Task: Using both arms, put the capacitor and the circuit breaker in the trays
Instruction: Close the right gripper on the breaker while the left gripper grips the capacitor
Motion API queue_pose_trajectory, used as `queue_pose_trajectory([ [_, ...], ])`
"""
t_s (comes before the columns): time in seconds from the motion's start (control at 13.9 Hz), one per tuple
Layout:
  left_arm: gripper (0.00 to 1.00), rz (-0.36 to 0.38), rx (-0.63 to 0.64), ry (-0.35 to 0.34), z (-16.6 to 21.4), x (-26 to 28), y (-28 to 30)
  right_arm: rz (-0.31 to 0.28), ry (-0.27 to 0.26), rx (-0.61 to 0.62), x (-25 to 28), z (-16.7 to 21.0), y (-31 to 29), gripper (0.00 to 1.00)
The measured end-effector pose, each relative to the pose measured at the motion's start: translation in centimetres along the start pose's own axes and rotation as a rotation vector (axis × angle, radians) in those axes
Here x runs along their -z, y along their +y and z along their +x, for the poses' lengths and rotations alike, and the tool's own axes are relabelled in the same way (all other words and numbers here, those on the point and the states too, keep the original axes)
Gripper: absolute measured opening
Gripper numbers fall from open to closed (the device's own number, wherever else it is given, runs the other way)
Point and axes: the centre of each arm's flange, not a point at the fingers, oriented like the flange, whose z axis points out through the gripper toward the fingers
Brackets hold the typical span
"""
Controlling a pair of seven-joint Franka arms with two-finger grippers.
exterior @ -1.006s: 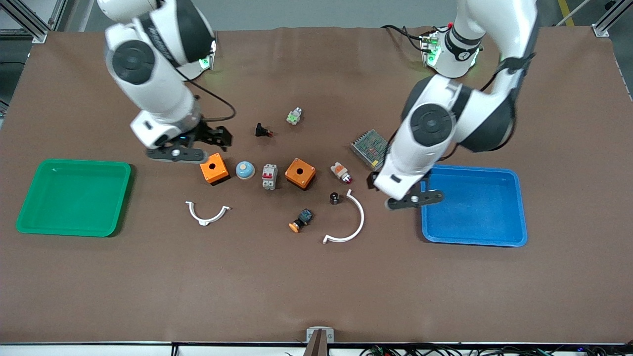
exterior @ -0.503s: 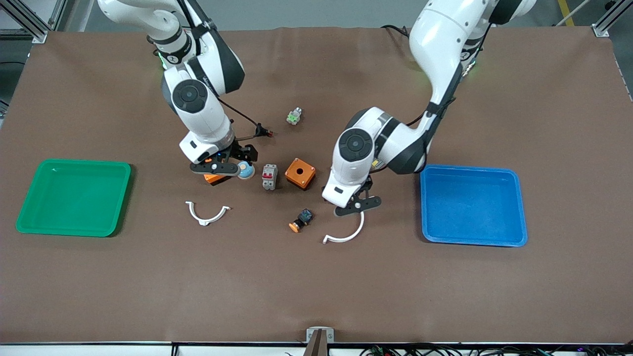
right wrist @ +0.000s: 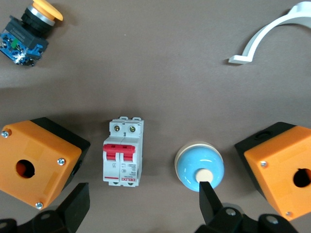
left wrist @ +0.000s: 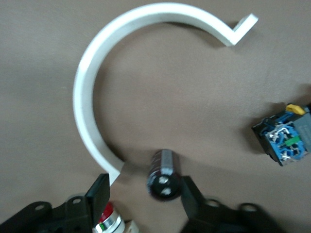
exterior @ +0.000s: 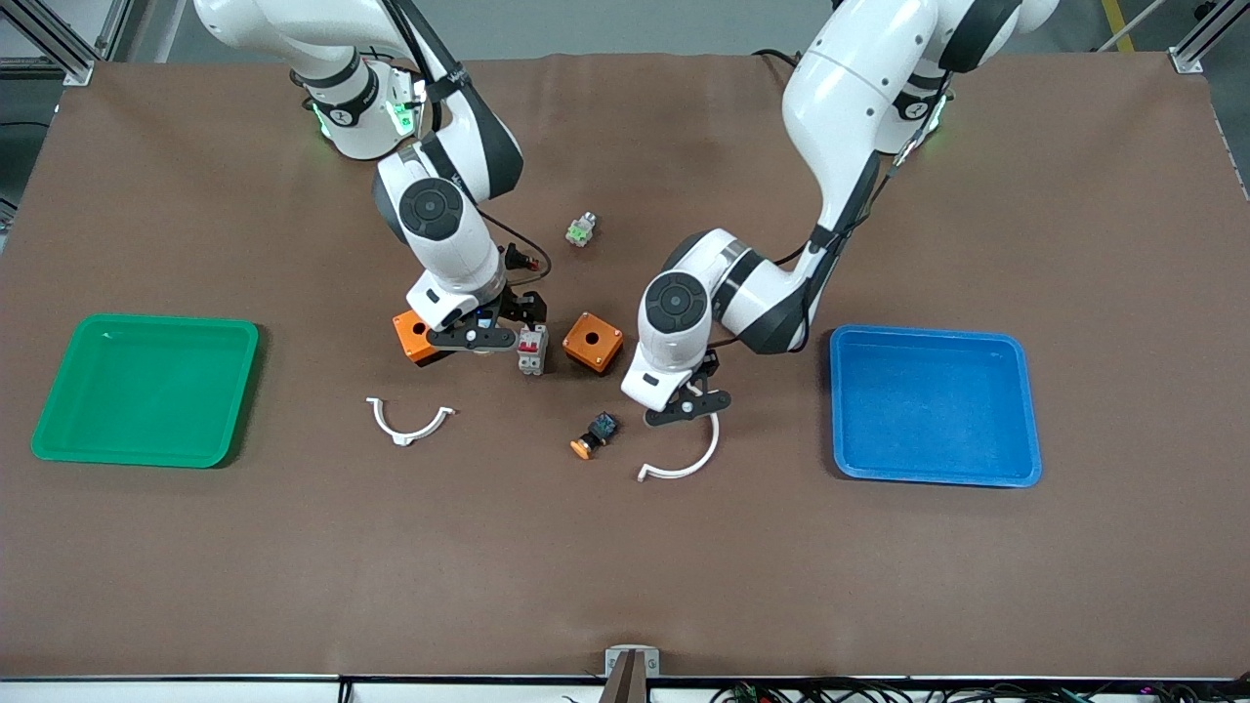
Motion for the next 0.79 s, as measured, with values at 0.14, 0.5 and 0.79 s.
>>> queue_pose_trajectory([
  [0.14,0.65,-0.005,-0.005,0.003,-0.2,-1.1,0.3,0.008,-0.008,-0.005,-0.7,0.0,-0.8,0.99],
  [0.5,0.61,-0.006,-0.006,0.004,-0.3,-1.0,0.4,0.001,-0.012,0.004,-2.3,0.6,-2.3,0.92],
  [0.79,0.5,0.0,-0.006,-0.001,-0.4,-1.0,0.4,-0.009,-0.028,0.0,-4.2,0.9,-2.9,0.9],
])
